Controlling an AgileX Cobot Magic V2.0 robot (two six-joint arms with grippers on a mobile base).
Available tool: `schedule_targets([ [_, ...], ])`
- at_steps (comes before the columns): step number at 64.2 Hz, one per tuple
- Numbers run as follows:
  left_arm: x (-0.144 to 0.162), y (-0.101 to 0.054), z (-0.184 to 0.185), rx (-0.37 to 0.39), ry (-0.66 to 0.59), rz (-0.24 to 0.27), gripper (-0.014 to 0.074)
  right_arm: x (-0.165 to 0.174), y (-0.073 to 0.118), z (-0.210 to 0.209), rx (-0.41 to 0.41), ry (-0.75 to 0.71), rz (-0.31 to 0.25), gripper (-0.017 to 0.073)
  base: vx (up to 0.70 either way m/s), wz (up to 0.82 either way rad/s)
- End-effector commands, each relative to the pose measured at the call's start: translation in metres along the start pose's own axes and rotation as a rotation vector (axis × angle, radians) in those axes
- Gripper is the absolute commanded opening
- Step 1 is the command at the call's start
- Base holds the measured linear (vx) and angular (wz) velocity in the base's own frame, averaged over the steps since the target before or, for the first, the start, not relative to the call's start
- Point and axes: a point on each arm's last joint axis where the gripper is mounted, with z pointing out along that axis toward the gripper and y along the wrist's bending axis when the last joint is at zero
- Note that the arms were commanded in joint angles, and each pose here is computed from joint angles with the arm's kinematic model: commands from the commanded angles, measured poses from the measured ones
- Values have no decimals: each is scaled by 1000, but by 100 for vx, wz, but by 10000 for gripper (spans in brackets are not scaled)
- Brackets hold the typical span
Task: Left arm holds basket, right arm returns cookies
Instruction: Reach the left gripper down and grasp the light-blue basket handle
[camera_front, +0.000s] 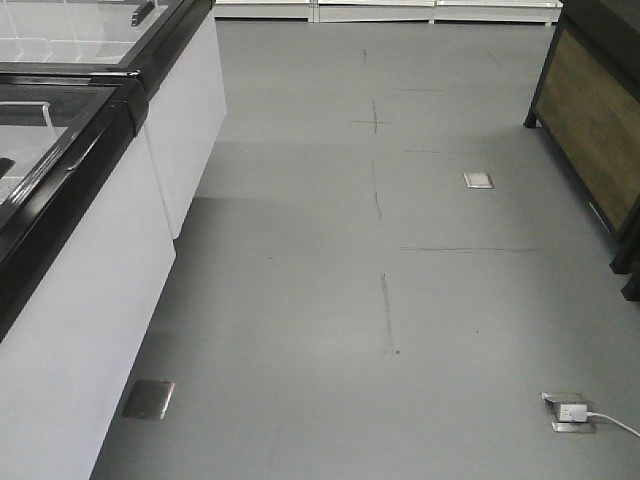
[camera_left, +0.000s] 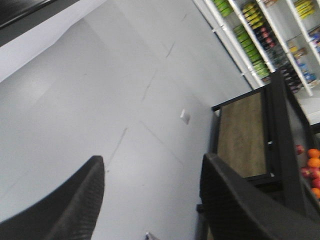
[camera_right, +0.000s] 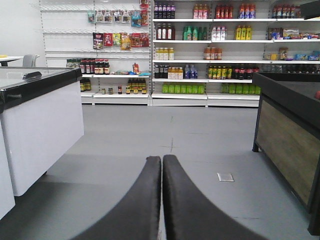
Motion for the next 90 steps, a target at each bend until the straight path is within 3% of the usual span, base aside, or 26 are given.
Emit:
schedule_targets([
  [1, -20, -31, -3, 80, -43, -26, 398, -6, 0, -1, 5, -80, -6, -8, 0, 0],
  [11, -47, -50, 0, 0, -21, -30, 398, -6, 0, -1, 5, -79, -6, -8, 0, 0],
  [24, -87, -58, -3, -128, 24, 75, 398, -6, 0, -1, 5, -80, -6, -8, 0, 0],
  [37, -131, -54, -4, -80, 82, 123, 398, -6, 0, -1, 5, -80, -6, -8, 0, 0],
  [42, -149, -48, -8, -40, 42, 86, 398, -6, 0, -1, 5, -80, -6, -8, 0, 0],
  [57, -199, -12, -30, 13, -189, -118, 398, -6, 0, -1, 5, -80, -6, -8, 0, 0],
  [65, -224, 7, -32, 147, -255, -212, 403, -6, 0, -1, 5, -80, -5, -8, 0, 0],
  [75, -247, 27, -25, 294, -307, -268, 445, -6, 0, -1, 5, -83, -5, -8, 0, 0],
  [90, -267, 60, -2, 329, -350, -368, 487, -6, 0, -1, 5, -83, -5, -8, 0, 0],
])
